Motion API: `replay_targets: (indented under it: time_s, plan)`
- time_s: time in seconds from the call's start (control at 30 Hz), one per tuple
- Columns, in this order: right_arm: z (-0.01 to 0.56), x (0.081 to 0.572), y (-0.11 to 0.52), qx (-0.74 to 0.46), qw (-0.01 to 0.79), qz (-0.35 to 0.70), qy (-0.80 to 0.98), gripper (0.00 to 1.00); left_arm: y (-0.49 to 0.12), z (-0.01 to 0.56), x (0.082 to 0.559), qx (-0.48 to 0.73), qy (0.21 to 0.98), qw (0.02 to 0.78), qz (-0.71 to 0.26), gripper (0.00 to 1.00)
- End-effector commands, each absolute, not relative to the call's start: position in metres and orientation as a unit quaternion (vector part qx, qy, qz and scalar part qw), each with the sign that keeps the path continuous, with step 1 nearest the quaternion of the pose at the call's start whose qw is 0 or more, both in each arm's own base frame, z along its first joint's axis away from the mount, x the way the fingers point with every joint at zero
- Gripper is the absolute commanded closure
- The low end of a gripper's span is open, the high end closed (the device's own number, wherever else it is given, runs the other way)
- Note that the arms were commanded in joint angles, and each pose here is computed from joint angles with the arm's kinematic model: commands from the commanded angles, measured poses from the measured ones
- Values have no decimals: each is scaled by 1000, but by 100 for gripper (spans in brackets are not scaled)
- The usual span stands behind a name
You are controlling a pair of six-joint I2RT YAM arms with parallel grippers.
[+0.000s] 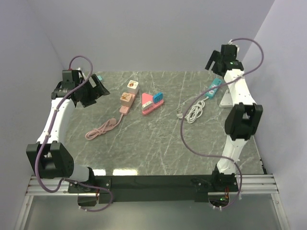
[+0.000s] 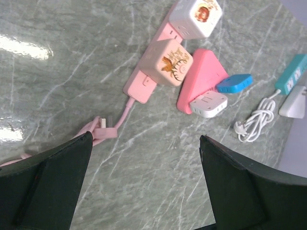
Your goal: Pull the plug off the socket
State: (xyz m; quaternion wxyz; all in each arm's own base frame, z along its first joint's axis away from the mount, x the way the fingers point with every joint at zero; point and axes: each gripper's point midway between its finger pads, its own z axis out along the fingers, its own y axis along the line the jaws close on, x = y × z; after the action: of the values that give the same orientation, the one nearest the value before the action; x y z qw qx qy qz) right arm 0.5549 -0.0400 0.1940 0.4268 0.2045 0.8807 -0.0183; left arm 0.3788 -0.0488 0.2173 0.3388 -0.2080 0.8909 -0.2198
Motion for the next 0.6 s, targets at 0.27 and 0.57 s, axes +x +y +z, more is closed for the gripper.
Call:
replay_targets:
  time_s: [0.27,0.57]
  plan:
    - [236,465,154,103,352,198,909,5,-72,226,365,-181,880,346,-269,1]
    - [203,441,246,178,272,244,914,4,-77,232,346,-176,876,353,-278,1]
